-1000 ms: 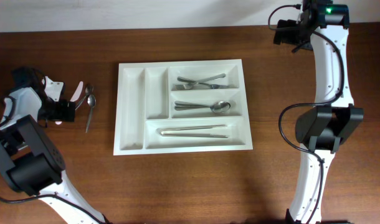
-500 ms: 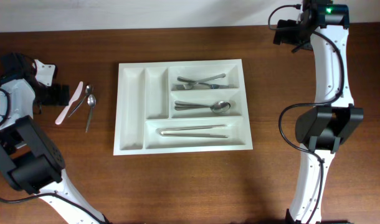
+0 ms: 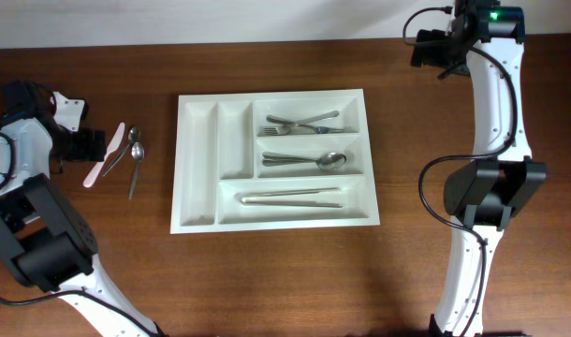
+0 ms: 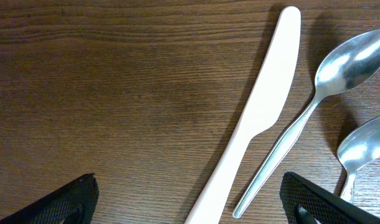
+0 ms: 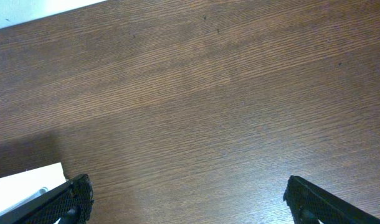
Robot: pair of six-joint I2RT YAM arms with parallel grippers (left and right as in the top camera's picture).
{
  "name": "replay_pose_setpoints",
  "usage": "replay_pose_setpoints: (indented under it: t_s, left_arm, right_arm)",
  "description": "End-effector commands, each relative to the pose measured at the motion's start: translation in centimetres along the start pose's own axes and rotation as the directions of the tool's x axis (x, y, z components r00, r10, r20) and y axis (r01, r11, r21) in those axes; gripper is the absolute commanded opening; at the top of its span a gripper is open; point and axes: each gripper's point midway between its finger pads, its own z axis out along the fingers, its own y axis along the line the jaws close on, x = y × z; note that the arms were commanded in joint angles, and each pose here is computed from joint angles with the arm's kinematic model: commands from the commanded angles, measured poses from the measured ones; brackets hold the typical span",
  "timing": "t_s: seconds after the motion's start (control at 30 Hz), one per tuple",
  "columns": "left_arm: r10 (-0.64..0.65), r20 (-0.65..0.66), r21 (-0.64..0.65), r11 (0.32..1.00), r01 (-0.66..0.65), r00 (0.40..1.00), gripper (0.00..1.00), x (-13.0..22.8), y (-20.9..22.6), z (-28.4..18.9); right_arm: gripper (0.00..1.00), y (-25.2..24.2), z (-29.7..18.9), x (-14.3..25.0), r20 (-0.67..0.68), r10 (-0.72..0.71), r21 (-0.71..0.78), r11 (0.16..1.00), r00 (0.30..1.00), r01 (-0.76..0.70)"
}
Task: Pack container
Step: 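Lower and align the left gripper over the pink knife's handle, then close the left gripper on the pink knife and lift it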
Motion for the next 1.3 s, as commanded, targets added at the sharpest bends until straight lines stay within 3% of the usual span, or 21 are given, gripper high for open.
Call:
replay_pose_setpoints:
  t_s: [0.0, 0.67, 1.07, 1.27]
  left_arm:
    - [0.015, 0.002, 0.014, 1.0, -0.015, 1.0, 0.95, 0.0, -0.1, 0.3]
    - [0.022, -0.111, 0.022, 1.0, -0.019, 0.994, 0.95, 2.9, -0.4, 4.6]
    - [0.011, -0.106, -0.057, 0.998, -0.018, 0.994, 0.95, 2.8, 1.5, 4.6]
    - [0.01, -0.148, -0.031, 0.999, -0.014, 0.989, 0.89, 3.9, 0.9, 4.7]
  right_arm:
    - [0.99, 0.0, 0.1, 0.1, -0.001, 0.007, 0.014, 1.0, 1.0, -0.007]
    - [0.99, 0.0, 0.1, 0.1, -0.001, 0.007, 0.014, 1.0, 1.0, -0.007]
    - [0.99, 0.0, 0.1, 0.1, -0.001, 0.007, 0.014, 1.0, 1.0, -0.007]
    - [0.99, 0.0, 0.1, 0.1, -0.001, 0.007, 0.014, 1.0, 1.0, -0.007]
